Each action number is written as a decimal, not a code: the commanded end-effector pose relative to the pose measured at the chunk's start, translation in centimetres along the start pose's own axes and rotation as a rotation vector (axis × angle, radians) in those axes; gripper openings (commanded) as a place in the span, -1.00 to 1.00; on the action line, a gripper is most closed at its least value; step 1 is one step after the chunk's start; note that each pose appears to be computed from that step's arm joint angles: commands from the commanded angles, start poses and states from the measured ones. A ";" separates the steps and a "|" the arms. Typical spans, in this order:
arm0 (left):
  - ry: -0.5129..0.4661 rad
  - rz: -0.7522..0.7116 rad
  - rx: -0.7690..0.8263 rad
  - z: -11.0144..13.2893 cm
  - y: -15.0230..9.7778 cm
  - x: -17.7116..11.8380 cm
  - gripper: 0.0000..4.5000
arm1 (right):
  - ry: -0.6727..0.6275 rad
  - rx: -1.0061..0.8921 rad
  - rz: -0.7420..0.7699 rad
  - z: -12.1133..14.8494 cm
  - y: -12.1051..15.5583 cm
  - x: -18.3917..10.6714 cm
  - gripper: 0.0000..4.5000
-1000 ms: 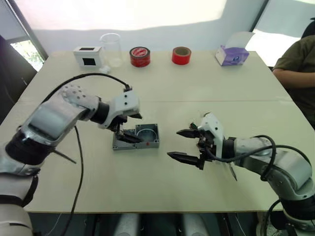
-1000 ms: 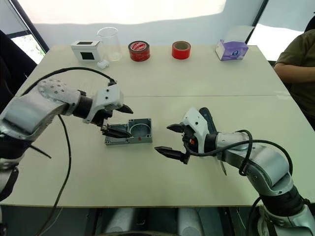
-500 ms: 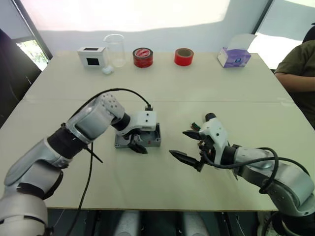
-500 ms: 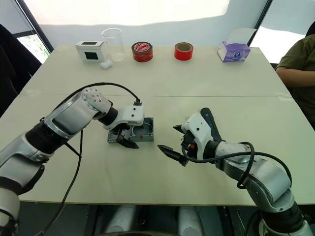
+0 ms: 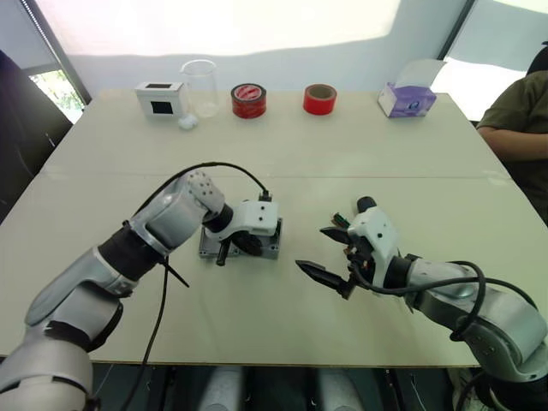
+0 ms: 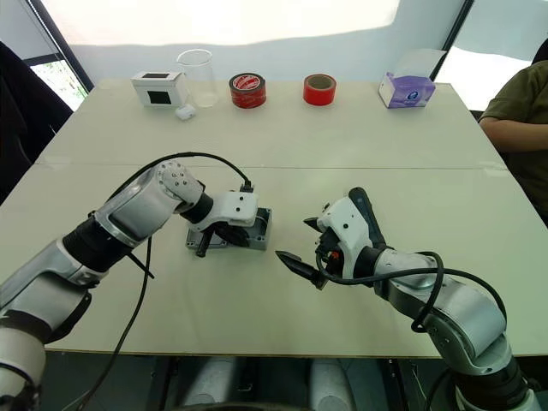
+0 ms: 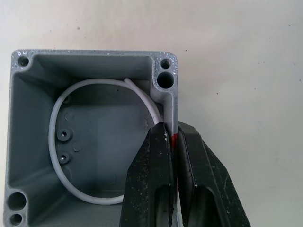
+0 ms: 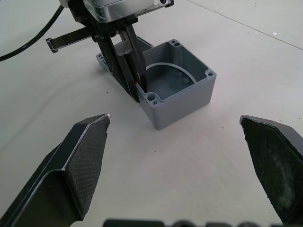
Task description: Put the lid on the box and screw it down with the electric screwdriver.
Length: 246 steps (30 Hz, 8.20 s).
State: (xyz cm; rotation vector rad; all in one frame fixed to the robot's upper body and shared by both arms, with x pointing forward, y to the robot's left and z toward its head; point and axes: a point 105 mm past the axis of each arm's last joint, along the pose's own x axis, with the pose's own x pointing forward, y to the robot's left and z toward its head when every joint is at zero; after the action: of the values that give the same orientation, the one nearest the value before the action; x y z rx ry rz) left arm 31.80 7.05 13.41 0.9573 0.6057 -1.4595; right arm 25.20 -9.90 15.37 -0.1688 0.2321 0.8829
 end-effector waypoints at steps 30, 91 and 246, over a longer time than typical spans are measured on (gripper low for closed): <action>-0.083 -0.152 0.425 5.2 4.5 -3.4 0.56 | 0.048 0.062 -0.066 -0.8 0.5 -4.0 1.00; -0.030 -0.360 0.731 3.5 1.1 1.9 -0.98 | 0.075 0.100 0.059 -0.8 3.3 -4.5 1.00; -0.812 0.529 -0.507 3.0 4.2 -8.8 -0.98 | -0.191 -1.443 -0.202 1.7 -0.3 2.8 -0.93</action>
State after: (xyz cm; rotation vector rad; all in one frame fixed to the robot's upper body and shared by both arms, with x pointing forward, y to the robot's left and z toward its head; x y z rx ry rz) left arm 35.50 9.50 22.66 -0.0203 0.1060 -0.9592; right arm 27.45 -7.79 15.79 -1.3589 -0.5678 0.7593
